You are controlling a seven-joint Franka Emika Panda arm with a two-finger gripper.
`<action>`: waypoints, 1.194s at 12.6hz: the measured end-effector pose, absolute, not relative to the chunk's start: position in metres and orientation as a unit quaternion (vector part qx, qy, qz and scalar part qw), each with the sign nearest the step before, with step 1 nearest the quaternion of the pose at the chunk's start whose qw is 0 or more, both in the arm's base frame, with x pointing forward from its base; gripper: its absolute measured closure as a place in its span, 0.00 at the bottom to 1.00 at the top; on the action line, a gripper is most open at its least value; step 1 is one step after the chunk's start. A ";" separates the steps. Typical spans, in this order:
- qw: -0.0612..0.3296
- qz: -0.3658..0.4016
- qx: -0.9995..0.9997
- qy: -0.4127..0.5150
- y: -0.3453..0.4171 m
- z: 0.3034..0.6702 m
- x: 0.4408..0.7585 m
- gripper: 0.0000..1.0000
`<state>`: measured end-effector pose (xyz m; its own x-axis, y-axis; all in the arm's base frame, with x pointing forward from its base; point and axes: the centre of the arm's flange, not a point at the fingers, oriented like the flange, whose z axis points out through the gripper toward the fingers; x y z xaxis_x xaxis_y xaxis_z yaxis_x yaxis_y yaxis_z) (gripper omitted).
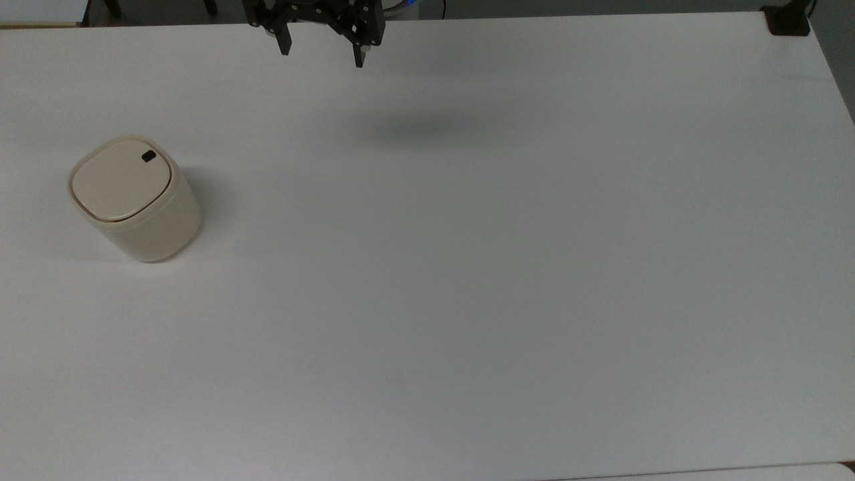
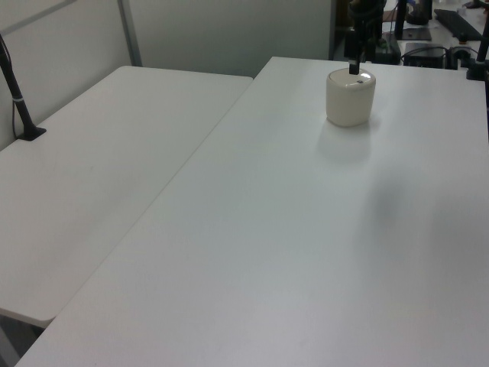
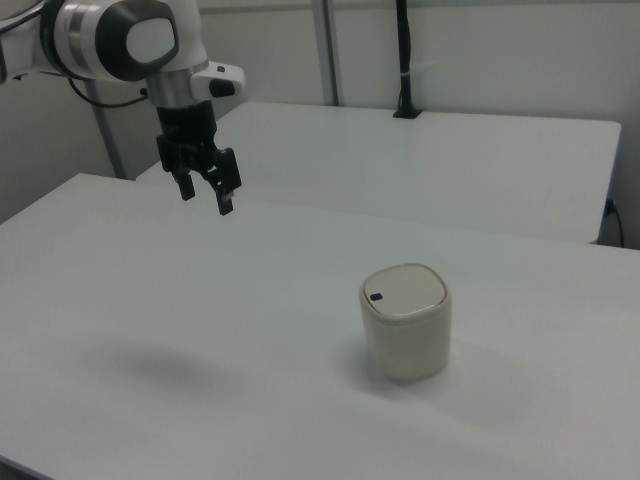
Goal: Open the trash bin
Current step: 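Move the gripper over the cream trash bin and lower toward its lid, then press the gripper down on the lid button of the bin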
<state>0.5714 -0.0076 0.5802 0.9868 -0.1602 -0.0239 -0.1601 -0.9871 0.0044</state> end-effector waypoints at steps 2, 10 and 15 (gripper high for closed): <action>0.001 -0.010 0.997 -0.081 -0.012 0.582 0.572 0.24; 0.028 0.047 0.970 -0.239 -0.150 0.563 0.609 0.99; 0.055 0.079 0.949 -0.299 -0.229 0.540 0.609 0.99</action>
